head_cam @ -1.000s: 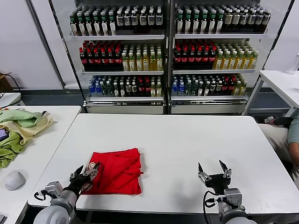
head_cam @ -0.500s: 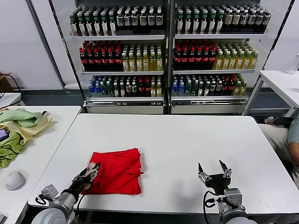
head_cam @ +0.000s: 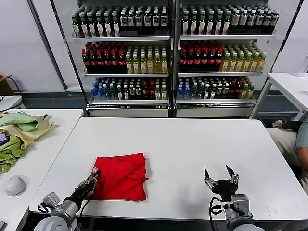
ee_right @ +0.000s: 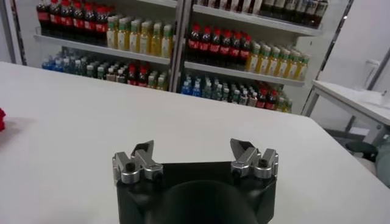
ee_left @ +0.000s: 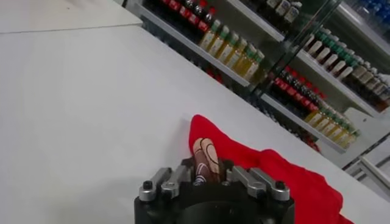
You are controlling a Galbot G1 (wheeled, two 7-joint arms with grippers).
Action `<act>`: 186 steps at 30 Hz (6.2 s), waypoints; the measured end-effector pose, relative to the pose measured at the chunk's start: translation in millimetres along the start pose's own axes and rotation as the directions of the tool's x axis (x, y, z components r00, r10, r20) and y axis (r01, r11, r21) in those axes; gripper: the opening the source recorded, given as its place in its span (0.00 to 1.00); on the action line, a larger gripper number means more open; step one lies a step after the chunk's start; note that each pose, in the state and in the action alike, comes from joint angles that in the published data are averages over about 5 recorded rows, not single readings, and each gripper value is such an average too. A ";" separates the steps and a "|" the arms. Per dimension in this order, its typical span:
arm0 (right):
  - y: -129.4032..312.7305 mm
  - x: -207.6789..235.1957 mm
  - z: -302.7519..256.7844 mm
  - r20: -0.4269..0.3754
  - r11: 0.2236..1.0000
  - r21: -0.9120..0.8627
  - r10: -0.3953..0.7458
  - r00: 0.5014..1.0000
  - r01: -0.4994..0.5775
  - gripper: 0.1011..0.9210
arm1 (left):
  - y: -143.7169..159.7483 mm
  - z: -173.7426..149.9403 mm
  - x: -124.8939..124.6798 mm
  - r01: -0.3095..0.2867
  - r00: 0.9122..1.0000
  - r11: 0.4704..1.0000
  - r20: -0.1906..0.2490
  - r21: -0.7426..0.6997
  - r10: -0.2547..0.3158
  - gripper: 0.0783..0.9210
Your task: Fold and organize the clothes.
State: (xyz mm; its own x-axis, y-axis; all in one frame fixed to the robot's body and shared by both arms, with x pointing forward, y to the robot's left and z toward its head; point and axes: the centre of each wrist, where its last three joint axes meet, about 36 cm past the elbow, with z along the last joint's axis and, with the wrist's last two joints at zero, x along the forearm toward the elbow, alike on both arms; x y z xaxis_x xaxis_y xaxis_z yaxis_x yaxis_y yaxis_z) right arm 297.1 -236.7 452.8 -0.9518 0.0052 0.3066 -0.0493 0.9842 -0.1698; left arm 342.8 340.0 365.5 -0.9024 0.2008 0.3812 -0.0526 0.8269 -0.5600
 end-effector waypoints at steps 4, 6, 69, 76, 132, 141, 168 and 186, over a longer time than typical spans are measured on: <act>0.2 0.0 0.0 0.004 1.000 -0.002 0.001 1.000 -0.001 0.88 | 0.2 -2.0 -0.3 0.000 1.000 1.000 0.012 -0.001 0.000 0.12; -0.2 0.0 -0.1 0.006 1.000 -0.002 0.003 1.000 -0.002 0.88 | -0.3 -4.1 1.0 0.003 1.000 1.000 0.017 0.000 -0.003 0.08; 2.3 -3.1 -7.1 0.039 1.000 -0.003 0.004 0.999 -0.004 0.88 | -219.6 96.6 -25.4 0.492 0.870 0.093 0.492 -0.866 -0.024 0.07; 0.1 -1.1 -8.6 0.044 1.000 0.003 0.007 0.999 -0.007 0.88 | -251.7 107.9 -25.3 0.421 0.901 0.208 0.433 -0.883 0.015 0.25; 126.0 -65.1 -2.7 -0.148 0.880 -0.376 -0.365 0.919 0.290 0.69 | -80.1 -70.3 -5.8 0.254 0.845 0.639 0.488 -0.726 0.218 0.88; 131.4 -70.3 -2.0 -0.134 0.863 -0.410 -0.377 0.916 0.295 0.37 | -76.0 -67.9 -8.1 0.265 0.846 0.617 0.486 -0.741 0.219 0.88; 45.9 -109.8 -35.1 0.071 0.960 -0.065 -0.268 0.961 0.273 0.03 | -72.9 -57.0 -16.3 0.262 0.847 0.592 0.476 -0.762 0.237 0.88; -12.1 -140.9 -22.7 0.014 0.959 0.035 -0.283 0.959 0.283 0.29 | -80.5 -45.5 -36.2 0.251 0.823 0.588 0.489 -0.769 0.289 0.88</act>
State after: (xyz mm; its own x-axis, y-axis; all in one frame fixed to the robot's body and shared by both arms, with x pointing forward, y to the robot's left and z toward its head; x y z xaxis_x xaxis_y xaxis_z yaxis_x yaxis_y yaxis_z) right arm 438.7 -245.3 432.9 -0.9029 -0.2761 0.3294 -0.3267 0.9389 -0.1086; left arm 399.2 290.1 430.2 -0.9669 0.1474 -0.2085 0.0717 0.9405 0.3322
